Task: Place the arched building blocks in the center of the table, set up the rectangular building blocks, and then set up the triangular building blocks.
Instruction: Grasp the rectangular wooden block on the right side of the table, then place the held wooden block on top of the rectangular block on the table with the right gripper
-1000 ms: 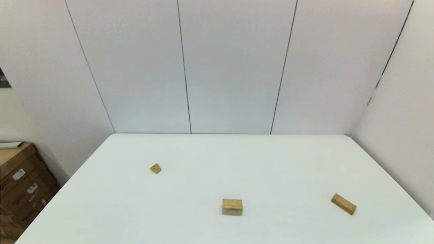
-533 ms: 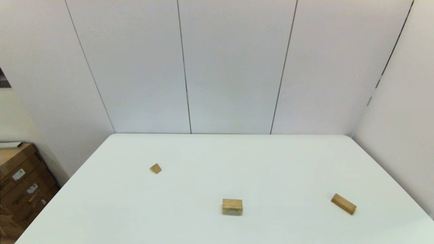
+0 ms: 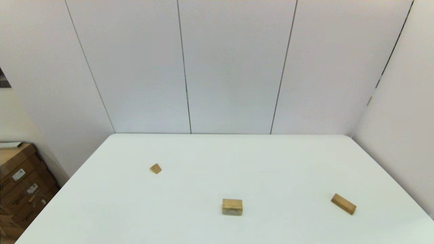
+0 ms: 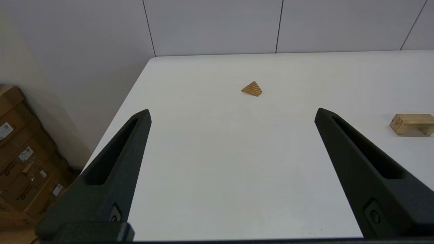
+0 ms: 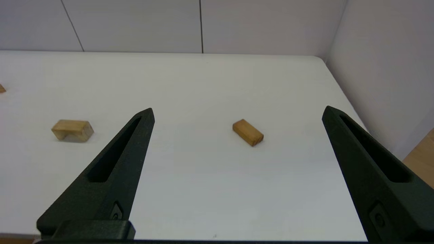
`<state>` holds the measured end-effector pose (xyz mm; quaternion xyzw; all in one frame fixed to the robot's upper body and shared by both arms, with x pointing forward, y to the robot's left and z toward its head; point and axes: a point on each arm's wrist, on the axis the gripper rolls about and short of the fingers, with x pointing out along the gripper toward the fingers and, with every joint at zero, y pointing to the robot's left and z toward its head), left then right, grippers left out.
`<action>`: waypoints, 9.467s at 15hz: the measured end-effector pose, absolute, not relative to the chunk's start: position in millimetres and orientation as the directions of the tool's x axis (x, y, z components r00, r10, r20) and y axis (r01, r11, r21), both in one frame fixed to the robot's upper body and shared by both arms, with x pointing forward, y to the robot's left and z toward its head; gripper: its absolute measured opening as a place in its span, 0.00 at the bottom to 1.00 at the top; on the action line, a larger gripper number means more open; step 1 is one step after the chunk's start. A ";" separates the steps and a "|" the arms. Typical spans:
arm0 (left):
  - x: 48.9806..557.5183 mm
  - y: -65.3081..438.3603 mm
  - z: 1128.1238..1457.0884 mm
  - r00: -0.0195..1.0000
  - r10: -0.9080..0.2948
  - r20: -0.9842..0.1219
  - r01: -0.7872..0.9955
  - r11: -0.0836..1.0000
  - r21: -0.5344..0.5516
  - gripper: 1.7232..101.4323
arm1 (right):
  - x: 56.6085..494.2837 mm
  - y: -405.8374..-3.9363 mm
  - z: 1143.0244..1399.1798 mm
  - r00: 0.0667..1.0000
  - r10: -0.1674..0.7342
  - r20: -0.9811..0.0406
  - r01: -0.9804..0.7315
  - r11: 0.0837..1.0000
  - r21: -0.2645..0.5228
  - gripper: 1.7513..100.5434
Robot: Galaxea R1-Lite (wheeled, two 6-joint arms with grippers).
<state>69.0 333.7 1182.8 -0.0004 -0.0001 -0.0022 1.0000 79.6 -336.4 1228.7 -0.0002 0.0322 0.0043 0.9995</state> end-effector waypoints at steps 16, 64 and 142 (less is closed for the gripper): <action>69.0 333.7 1182.8 1.000 -0.004 0.000 0.004 1.000 0.000 0.96 | 326.7 -362.8 1260.3 0.307 -0.027 -0.951 -0.250 0.962 -0.108 0.97; 69.0 333.7 1182.8 1.000 -0.004 0.000 0.004 1.000 0.000 0.96 | 439.9 -393.1 1139.5 0.069 0.053 -0.996 -0.663 0.749 -0.006 0.97; 69.0 333.7 1182.8 1.000 -0.004 0.000 0.004 1.000 -0.001 0.96 | 395.7 -54.4 1207.0 0.112 0.139 -0.984 -0.994 0.004 -0.113 0.23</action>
